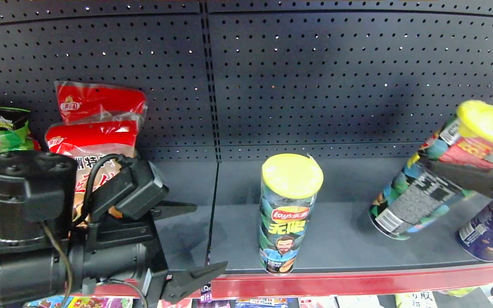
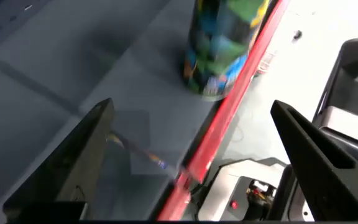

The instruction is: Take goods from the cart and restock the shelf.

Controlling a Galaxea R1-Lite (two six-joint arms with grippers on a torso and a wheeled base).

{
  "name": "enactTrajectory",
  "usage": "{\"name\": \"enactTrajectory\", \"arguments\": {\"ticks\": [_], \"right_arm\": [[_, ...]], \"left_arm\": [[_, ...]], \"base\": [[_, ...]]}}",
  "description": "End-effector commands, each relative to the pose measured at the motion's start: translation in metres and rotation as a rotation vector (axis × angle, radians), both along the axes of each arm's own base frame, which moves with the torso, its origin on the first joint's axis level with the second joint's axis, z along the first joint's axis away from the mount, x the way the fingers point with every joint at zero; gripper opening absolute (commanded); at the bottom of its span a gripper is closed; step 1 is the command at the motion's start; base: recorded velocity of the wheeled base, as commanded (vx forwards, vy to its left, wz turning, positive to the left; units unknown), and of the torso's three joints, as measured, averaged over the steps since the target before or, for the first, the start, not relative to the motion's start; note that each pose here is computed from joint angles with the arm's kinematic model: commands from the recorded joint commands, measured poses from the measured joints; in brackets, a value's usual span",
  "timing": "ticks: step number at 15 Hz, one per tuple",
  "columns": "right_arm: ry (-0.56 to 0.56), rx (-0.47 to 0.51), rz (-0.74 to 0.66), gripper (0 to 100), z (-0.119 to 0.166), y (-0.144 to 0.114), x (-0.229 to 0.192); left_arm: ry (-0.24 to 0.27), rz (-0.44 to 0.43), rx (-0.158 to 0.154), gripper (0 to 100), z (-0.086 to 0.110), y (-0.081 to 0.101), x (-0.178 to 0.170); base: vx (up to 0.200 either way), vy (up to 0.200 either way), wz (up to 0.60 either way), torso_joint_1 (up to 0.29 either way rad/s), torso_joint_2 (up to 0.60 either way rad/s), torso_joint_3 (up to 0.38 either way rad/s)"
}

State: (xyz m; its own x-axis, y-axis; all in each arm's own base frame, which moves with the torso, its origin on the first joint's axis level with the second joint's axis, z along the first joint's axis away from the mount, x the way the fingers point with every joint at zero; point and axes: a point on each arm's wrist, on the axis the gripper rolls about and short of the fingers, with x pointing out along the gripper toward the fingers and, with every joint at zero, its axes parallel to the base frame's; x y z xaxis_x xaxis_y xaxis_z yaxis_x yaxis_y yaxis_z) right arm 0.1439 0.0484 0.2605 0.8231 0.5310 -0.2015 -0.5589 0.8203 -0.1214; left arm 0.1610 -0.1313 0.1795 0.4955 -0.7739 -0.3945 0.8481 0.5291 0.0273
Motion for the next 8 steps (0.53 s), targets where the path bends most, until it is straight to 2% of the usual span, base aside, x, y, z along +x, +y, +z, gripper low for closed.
{"name": "enactTrajectory", "arguments": {"ticks": [1,3,8], "right_arm": [[0.072,-0.026,0.128,0,-0.006,0.048,0.062],[0.099,-0.041,0.160,0,-0.011,0.063,0.084],[0.105,-0.063,0.214,0,-0.017,0.084,0.124]], "left_arm": [[-0.047,0.031,-0.034,100,0.008,0.017,-0.020],[-0.064,0.055,-0.034,100,0.010,0.018,-0.021],[-0.058,0.067,-0.023,100,0.010,0.019,-0.021]], "base": [[0.000,0.000,0.00,0.000,0.00,0.000],[0.000,0.000,0.00,0.000,0.00,0.000],[0.000,0.000,0.00,0.000,0.00,0.000]]}}
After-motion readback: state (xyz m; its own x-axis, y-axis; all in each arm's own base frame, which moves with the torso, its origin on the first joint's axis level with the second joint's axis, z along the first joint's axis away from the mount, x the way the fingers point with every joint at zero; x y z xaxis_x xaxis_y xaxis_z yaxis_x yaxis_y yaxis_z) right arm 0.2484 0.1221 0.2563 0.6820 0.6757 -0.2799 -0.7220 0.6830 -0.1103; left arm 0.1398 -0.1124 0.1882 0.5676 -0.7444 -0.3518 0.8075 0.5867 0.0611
